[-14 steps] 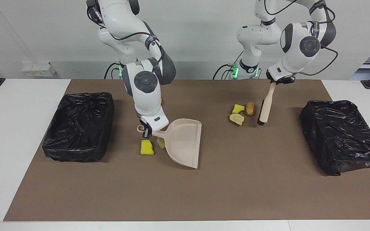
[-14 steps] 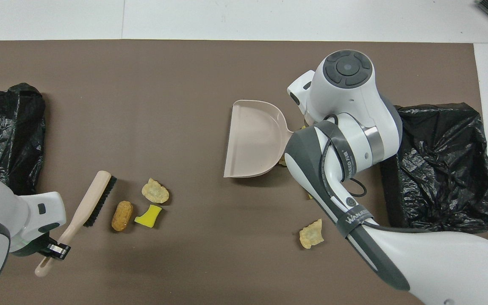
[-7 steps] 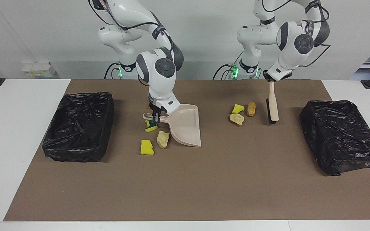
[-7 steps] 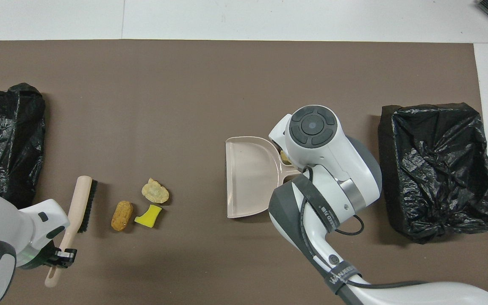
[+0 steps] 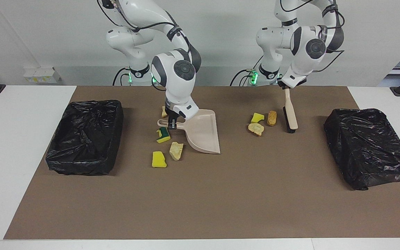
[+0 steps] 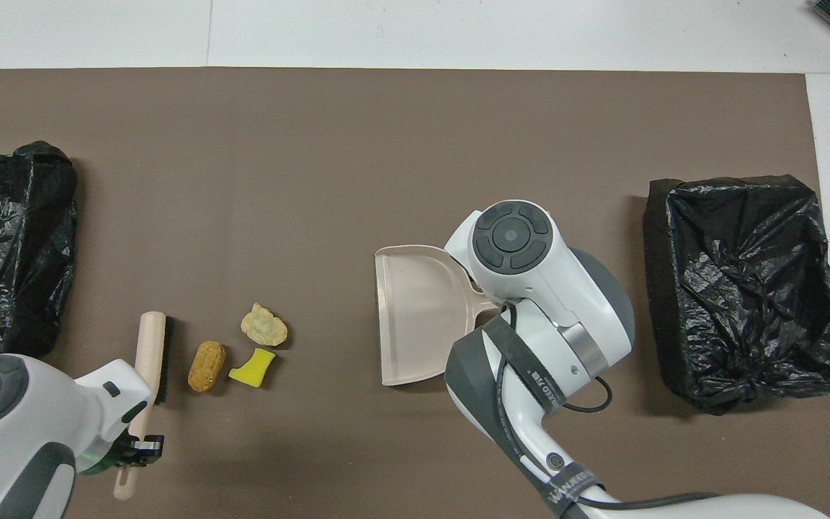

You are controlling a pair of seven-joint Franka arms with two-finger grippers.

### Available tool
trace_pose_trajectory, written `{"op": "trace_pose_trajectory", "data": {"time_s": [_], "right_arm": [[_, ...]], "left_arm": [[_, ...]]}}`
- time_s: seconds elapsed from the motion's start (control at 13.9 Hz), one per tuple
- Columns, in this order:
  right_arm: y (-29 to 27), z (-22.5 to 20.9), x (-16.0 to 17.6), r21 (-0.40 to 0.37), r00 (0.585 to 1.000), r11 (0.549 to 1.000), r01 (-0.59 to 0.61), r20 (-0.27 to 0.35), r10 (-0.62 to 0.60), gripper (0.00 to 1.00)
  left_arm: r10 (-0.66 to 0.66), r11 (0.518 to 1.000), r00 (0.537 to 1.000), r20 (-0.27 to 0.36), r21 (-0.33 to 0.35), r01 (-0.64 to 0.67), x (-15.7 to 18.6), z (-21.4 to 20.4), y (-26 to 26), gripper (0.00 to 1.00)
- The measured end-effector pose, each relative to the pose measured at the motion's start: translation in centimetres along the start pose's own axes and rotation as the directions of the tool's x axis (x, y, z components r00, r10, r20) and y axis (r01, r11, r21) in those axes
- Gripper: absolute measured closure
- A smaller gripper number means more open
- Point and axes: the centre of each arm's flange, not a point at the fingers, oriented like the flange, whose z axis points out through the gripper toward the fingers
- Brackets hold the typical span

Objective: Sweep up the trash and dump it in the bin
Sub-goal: 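Sweep bread and sponge pieces into the dustpan with the left gripper's brush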

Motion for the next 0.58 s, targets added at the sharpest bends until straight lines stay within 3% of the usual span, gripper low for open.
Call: {"op": "trace_pose_trajectory", "data": {"time_s": [0.58], "right_arm": [[0.0, 0.0, 0.0, 0.000, 1.000, 1.000, 0.000, 0.000, 0.000, 0.68]], "left_arm": [[-0.102, 0.991, 0.993, -0.056, -0.087, 0.097, 2.3, 2.5, 9.6, 0.72]]}}
